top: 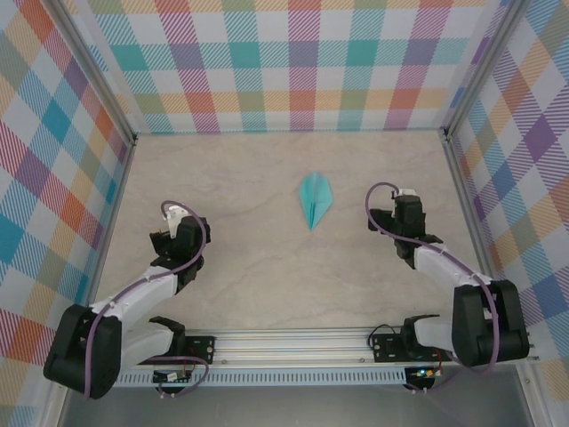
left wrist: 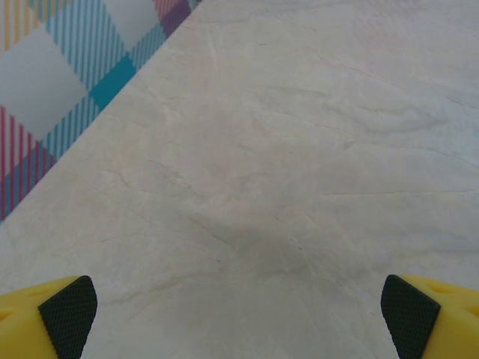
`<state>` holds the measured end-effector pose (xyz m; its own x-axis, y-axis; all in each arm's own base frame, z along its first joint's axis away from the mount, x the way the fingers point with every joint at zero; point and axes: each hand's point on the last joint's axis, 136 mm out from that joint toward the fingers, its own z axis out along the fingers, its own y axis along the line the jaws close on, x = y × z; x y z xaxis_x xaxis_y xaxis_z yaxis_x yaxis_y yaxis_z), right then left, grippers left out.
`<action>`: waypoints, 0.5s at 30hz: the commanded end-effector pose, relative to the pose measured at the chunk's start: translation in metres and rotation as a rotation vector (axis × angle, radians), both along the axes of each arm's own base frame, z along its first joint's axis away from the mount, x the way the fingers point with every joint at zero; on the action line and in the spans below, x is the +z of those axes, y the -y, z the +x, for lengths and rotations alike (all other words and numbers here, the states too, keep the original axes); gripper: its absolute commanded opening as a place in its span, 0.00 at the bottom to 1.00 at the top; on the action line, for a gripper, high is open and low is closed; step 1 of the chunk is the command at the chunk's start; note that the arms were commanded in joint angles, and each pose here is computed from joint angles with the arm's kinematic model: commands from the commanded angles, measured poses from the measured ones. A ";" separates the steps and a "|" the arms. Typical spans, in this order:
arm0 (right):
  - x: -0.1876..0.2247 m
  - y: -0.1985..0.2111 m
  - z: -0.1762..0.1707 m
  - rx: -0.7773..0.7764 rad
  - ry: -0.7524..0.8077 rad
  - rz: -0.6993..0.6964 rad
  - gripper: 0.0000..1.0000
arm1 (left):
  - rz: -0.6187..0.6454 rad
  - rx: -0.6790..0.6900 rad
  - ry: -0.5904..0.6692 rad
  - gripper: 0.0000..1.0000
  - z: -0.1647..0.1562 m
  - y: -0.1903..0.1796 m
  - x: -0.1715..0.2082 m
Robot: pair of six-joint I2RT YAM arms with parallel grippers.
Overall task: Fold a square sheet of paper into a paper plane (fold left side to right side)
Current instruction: Reset both arms
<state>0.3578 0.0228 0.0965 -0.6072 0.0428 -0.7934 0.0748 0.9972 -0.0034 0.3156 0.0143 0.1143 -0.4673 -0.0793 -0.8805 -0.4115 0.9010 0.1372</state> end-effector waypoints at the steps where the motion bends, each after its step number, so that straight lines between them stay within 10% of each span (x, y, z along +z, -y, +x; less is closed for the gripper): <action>1: 0.006 -0.010 0.027 0.105 0.140 -0.033 1.00 | -0.022 -0.113 0.102 1.00 0.026 0.014 0.011; 15: -0.005 -0.012 0.035 0.224 0.271 0.094 1.00 | -0.129 -0.293 0.151 0.99 0.053 0.028 -0.001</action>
